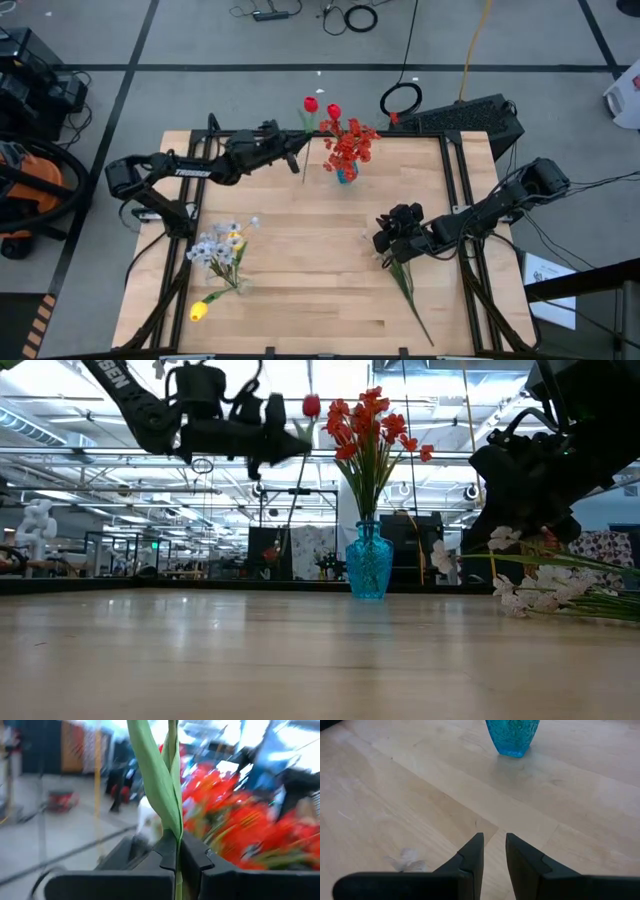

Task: Sort flowers into vase by color
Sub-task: Put the red flower into the blue vase

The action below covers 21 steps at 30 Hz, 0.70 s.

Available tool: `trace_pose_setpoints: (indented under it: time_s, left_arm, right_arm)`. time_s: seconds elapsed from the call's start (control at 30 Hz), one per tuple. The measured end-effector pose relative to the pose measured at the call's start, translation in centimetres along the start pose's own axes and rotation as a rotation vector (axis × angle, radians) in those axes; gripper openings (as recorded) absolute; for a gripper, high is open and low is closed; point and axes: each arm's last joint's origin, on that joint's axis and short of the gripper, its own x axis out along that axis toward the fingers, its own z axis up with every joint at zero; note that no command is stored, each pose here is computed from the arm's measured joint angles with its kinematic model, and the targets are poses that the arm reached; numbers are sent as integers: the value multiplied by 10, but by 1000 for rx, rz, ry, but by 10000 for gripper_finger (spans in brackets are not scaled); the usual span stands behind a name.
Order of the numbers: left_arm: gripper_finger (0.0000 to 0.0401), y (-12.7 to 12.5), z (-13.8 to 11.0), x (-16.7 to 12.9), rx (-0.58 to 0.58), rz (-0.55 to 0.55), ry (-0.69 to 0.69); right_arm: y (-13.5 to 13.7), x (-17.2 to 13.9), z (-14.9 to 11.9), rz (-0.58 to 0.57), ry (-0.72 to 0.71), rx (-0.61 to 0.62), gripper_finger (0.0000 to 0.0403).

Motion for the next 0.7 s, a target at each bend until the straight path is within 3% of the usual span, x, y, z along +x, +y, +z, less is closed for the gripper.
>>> trace_pose_setpoints:
  time_s: [0.17,0.43,0.7]
  left_arm:
    - [7,-18,13,-1,76,-95,-163]
    - [8,-31,27,-3,163,-149,-432]
    - [8,-35,10,30,211,-167,-485]
  right_arm:
    - [0,0,0,-8,-17,-4,73]
    - [0,0,1,-9,-18,-7,73]
    - [0,0,0,-10,-19,-24,73]
